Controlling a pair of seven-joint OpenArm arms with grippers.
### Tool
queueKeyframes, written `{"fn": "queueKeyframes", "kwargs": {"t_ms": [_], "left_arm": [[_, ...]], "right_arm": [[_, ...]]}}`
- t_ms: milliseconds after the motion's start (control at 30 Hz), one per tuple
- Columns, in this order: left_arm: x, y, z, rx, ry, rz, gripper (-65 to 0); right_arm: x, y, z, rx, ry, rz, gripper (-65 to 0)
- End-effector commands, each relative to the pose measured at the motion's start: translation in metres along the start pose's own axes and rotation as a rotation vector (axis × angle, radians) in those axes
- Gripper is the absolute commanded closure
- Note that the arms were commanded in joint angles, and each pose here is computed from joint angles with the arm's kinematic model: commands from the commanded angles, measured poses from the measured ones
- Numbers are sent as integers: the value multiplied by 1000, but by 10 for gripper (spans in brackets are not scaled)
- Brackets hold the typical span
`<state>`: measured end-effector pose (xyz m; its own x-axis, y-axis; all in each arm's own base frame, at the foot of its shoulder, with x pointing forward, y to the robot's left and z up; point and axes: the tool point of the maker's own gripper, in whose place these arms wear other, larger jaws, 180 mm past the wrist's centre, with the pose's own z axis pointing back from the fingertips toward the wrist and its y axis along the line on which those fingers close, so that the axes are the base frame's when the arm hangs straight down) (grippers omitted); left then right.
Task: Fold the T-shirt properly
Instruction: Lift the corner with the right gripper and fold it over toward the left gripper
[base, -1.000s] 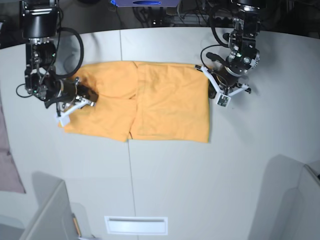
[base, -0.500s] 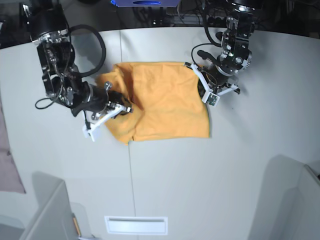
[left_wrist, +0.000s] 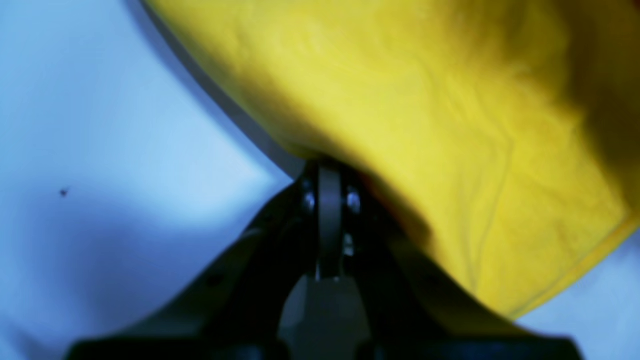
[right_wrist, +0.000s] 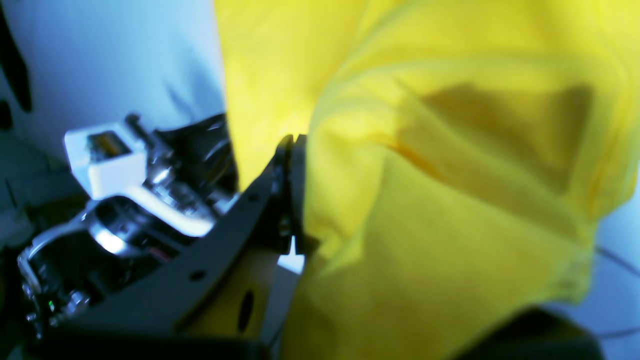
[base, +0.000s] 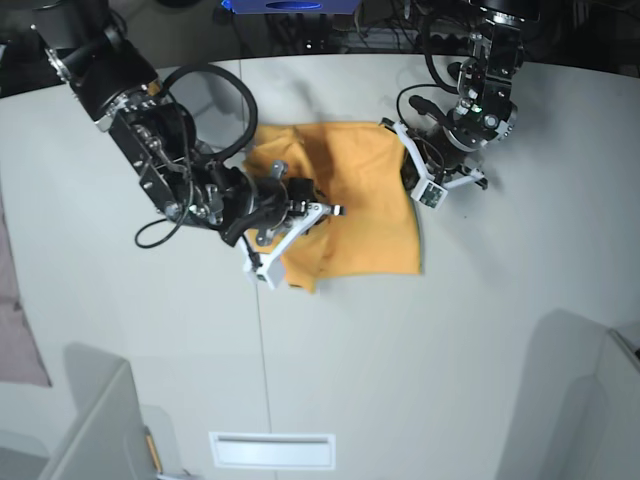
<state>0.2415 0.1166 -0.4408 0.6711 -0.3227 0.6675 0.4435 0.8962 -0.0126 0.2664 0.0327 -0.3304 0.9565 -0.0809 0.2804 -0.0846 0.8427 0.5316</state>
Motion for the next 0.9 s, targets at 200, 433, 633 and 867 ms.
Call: {"fn": "queueKeyframes", "kwargs": {"t_ms": [200, 433, 633, 867], "left_arm": [[-17, 3, 2, 17, 78, -21, 0], [-24, 5, 5, 18, 95, -28, 0], [-24, 5, 6, 18, 94, -29, 0], [-27, 10, 9, 32, 97, -19, 0]], "right_arm": [[13, 18, -22, -44, -73, 20, 0], [20, 38, -40, -62, -99, 8, 0], [20, 45, -50, -75, -91, 4, 0], [27, 41, -50, -84, -123, 3, 0]]}}
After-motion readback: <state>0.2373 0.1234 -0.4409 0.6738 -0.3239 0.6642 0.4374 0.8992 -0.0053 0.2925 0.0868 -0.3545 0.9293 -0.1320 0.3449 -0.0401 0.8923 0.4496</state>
